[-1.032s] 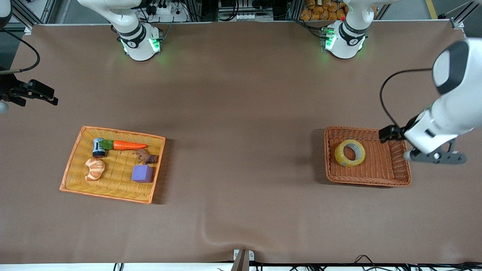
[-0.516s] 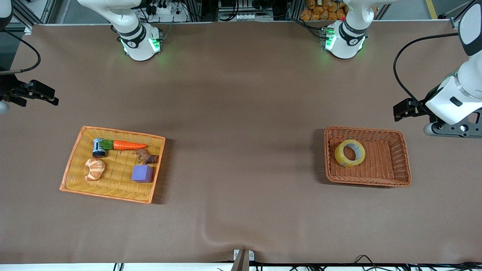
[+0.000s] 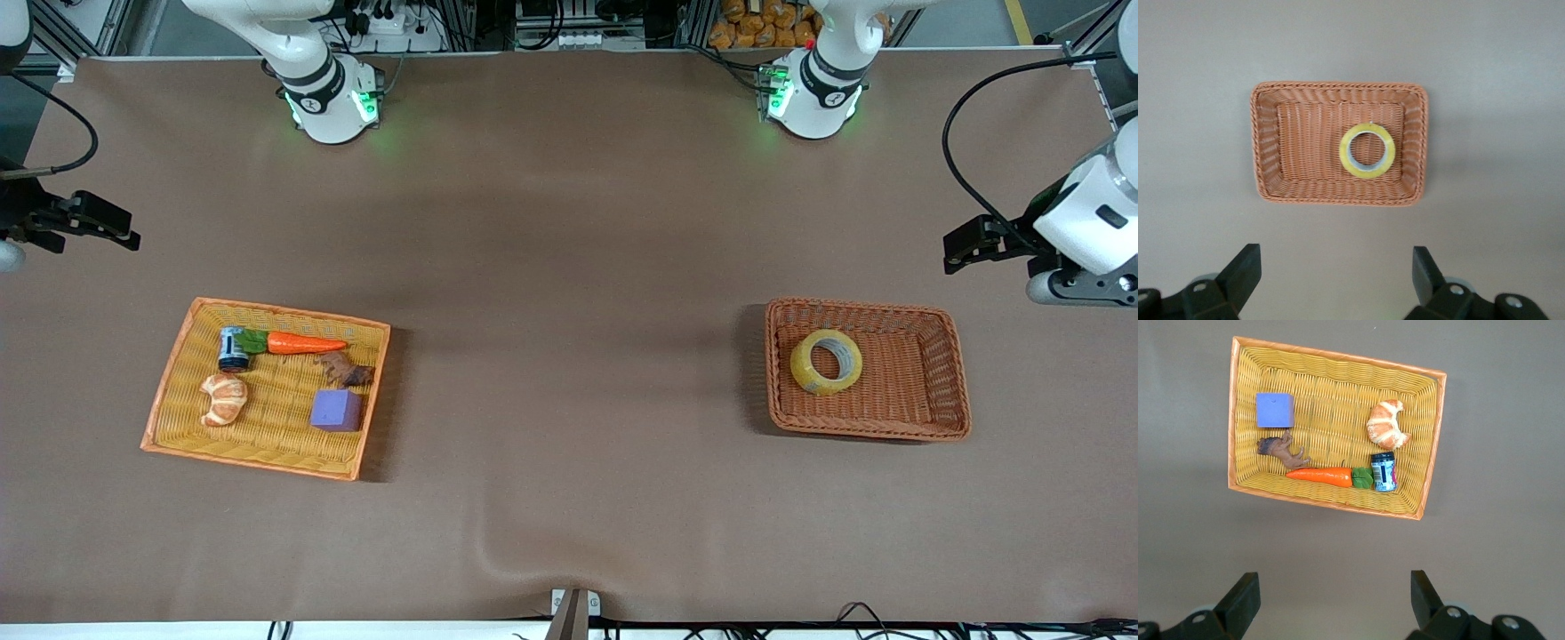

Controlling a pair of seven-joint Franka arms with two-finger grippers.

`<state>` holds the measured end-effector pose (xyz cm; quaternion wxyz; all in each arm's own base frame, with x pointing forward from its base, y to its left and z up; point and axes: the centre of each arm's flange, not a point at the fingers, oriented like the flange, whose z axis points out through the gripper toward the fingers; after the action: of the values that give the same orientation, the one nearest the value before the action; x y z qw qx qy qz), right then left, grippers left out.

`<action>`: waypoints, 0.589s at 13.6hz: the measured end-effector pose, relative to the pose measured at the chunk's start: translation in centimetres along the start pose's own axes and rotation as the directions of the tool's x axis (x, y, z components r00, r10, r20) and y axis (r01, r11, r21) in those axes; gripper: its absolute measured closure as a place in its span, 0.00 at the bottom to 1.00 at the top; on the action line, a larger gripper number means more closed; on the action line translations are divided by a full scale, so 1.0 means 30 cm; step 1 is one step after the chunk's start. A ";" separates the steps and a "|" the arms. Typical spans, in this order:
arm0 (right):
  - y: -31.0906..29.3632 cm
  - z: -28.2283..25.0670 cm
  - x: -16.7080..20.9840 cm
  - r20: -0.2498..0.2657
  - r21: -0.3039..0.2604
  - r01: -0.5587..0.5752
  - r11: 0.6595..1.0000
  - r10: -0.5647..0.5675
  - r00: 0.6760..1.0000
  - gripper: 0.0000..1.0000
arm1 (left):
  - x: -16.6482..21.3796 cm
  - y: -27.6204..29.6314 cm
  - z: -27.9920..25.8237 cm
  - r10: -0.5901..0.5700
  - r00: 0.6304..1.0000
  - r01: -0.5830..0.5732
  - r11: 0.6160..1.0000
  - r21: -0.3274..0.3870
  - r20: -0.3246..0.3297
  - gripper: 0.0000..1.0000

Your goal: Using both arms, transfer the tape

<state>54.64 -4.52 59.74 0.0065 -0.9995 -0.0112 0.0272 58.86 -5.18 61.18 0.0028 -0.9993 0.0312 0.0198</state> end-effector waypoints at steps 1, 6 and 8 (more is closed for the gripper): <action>-0.001 0.000 0.000 0.000 0.000 0.001 1.000 -0.001 1.000 0.00 | -0.003 -0.009 -0.008 -0.006 1.000 0.006 1.000 -0.013 -0.007 0.00; -0.003 0.001 0.000 0.002 0.000 0.002 1.000 -0.002 1.000 0.00 | -0.034 0.028 -0.034 0.003 0.999 -0.004 1.000 -0.010 -0.053 0.00; -0.003 0.001 0.000 0.002 0.000 0.002 1.000 -0.002 1.000 0.00 | -0.057 0.033 -0.038 0.003 0.999 -0.004 1.000 -0.005 -0.052 0.00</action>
<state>54.63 -4.42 59.71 0.0066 -0.9995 -0.0122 0.0283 57.15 -6.06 62.39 -0.0008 -0.9994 0.0330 -0.0061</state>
